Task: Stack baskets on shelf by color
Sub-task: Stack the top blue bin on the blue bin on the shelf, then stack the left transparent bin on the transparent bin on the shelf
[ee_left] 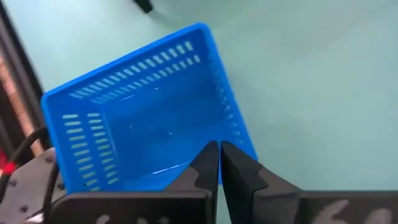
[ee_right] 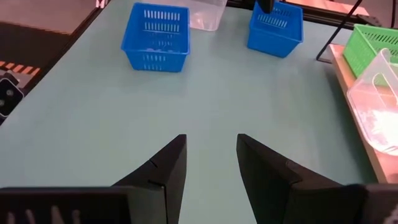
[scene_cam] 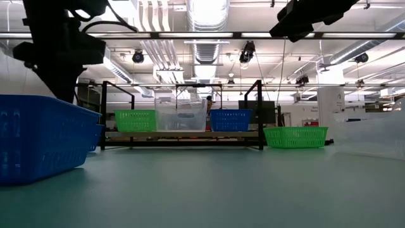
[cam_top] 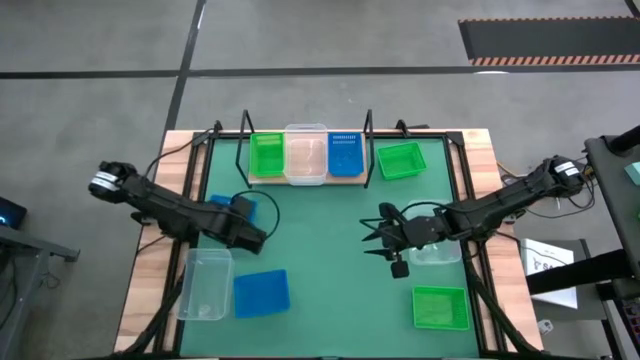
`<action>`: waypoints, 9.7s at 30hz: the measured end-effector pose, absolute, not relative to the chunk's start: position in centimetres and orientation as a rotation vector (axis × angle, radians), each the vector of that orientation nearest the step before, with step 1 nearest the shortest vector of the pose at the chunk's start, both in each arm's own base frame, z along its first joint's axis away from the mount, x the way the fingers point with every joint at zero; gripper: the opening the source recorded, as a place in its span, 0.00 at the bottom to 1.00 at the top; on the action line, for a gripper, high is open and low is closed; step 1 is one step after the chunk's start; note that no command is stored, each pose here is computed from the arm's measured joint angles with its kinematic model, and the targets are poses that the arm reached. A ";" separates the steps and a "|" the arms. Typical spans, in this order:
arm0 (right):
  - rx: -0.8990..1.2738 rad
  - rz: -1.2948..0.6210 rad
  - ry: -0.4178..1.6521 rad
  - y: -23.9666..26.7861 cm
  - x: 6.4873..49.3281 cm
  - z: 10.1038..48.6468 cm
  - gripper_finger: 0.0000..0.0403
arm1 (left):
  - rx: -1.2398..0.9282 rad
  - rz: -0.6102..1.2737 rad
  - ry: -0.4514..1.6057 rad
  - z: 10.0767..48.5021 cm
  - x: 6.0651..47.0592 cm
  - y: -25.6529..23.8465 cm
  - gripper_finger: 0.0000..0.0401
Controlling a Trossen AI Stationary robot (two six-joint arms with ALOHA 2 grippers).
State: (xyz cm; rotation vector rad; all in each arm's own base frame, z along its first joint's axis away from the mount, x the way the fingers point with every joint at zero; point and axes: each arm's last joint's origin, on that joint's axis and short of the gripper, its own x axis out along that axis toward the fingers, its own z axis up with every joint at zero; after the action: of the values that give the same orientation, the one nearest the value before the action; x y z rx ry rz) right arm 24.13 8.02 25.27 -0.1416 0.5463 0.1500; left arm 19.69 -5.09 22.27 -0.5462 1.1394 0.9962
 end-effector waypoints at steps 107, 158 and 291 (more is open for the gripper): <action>-0.200 0.159 0.922 8.7 41.3 17.6 0.03 | 0.202 -0.071 0.098 26.6 20.5 -5.8 0.33; -0.159 -0.086 1.006 -14.7 34.5 25.4 0.02 | 0.199 -0.064 0.023 27.4 20.6 -5.8 0.33; -0.138 0.196 0.569 4.6 25.8 23.5 0.18 | -0.376 -0.097 1.649 24.5 13.0 -23.1 0.50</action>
State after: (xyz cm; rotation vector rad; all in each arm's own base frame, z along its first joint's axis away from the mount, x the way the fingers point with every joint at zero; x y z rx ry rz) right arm 25.78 4.64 23.47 -0.1382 0.5688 0.1962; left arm 12.98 -23.13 24.51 -0.3762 1.6492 -0.0973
